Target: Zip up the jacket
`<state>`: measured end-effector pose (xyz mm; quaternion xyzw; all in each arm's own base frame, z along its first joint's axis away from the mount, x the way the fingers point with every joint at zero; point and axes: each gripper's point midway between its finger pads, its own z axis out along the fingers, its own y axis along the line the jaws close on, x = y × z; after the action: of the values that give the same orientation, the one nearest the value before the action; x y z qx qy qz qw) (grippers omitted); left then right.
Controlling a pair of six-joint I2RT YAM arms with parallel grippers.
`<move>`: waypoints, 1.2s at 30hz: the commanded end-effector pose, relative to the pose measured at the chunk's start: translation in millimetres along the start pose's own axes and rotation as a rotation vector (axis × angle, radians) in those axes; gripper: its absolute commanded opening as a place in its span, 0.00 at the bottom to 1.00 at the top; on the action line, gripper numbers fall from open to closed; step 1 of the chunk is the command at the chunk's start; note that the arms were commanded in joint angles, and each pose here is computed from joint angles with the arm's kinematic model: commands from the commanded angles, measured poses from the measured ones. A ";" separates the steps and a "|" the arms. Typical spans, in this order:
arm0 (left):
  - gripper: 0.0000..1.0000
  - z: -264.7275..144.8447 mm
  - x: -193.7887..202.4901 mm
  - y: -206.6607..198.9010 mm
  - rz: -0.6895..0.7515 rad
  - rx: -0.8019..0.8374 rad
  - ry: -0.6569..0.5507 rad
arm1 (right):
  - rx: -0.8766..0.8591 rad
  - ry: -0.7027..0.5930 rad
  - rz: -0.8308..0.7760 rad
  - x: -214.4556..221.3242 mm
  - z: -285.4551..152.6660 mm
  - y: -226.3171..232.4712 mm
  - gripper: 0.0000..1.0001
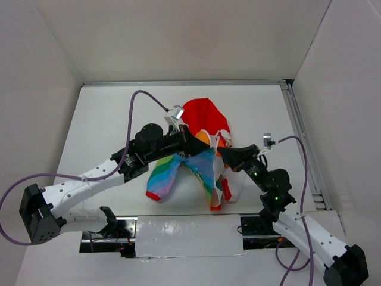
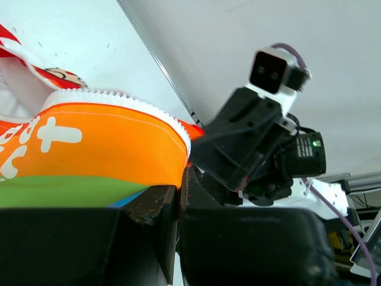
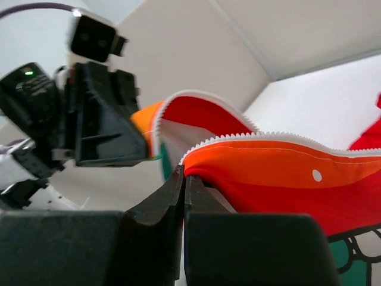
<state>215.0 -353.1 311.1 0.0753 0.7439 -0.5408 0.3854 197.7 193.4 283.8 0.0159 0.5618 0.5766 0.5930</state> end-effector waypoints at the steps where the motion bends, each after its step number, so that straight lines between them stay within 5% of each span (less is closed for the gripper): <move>1: 0.00 2.5 -7.0 -28.2 0.042 0.110 -0.012 | 0.005 -0.072 -0.034 -21.3 13.9 5.1 0.00; 19: 0.00 -11.7 12.1 -20.6 0.028 0.030 0.016 | 0.014 -0.180 -0.049 -58.6 22.0 22.2 0.00; 36: 0.00 -19.2 -9.1 -24.4 0.065 0.017 -0.076 | -0.076 -0.029 0.048 -15.8 -0.8 31.2 0.00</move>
<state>197.5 -339.1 306.5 0.0687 0.7569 -0.5132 0.3987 188.7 187.7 312.8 0.0237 0.5378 0.5930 0.5987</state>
